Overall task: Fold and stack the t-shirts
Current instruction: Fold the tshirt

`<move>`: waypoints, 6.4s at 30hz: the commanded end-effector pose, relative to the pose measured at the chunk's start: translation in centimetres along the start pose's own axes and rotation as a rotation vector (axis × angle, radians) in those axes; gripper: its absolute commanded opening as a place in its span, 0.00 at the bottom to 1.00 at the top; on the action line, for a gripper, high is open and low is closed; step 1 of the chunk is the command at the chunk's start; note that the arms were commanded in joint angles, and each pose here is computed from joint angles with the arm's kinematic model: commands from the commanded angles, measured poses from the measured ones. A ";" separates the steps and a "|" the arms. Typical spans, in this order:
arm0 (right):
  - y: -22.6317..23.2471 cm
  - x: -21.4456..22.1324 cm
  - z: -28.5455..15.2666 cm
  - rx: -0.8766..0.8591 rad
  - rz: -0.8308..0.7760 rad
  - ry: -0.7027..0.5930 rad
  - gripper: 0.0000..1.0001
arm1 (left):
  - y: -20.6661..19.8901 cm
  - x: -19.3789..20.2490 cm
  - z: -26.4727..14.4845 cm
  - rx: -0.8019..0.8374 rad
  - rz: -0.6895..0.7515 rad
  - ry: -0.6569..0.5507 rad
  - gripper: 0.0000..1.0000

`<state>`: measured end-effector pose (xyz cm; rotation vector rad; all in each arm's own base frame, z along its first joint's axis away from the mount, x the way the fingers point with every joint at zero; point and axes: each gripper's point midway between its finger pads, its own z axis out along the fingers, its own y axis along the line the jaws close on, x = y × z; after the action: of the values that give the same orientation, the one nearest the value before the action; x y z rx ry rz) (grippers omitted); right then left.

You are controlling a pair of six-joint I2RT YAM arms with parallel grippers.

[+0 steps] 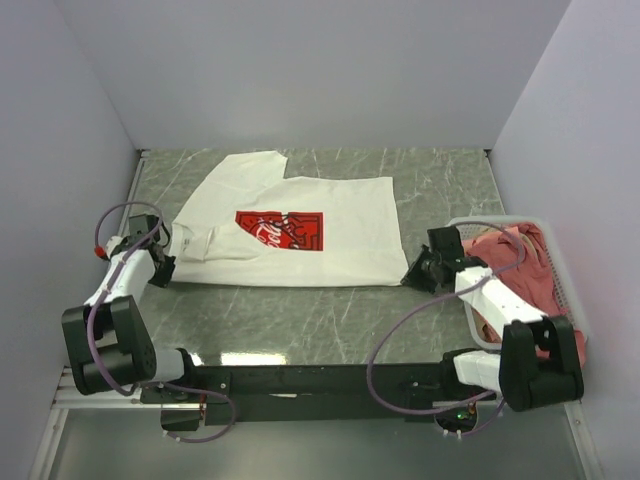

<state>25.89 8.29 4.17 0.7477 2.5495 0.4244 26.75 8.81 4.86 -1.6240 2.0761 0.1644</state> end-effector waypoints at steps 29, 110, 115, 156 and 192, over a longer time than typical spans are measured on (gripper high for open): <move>21.7 -1.6 -7.9 -0.422 -0.585 -0.287 0.67 | -8.9 -4.4 -7.1 0.356 0.197 -0.095 0.51; 45.4 11.9 10.5 -0.931 -0.696 0.072 0.58 | -17.2 6.4 -5.0 0.408 0.851 0.130 0.01; 45.2 12.3 10.8 -0.944 -0.674 0.094 0.57 | -17.8 6.3 -5.3 0.425 0.845 0.130 0.01; 41.3 11.0 11.4 -0.749 -0.615 0.078 0.45 | -15.3 4.4 -3.8 0.282 0.682 0.107 0.27; 37.9 8.6 6.2 -0.685 -0.633 -0.020 0.42 | -17.8 6.4 0.5 0.268 0.805 0.180 0.01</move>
<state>38.27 44.78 7.86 -0.2879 2.3063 0.9539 41.25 -1.22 3.08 -0.6346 2.6922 0.0429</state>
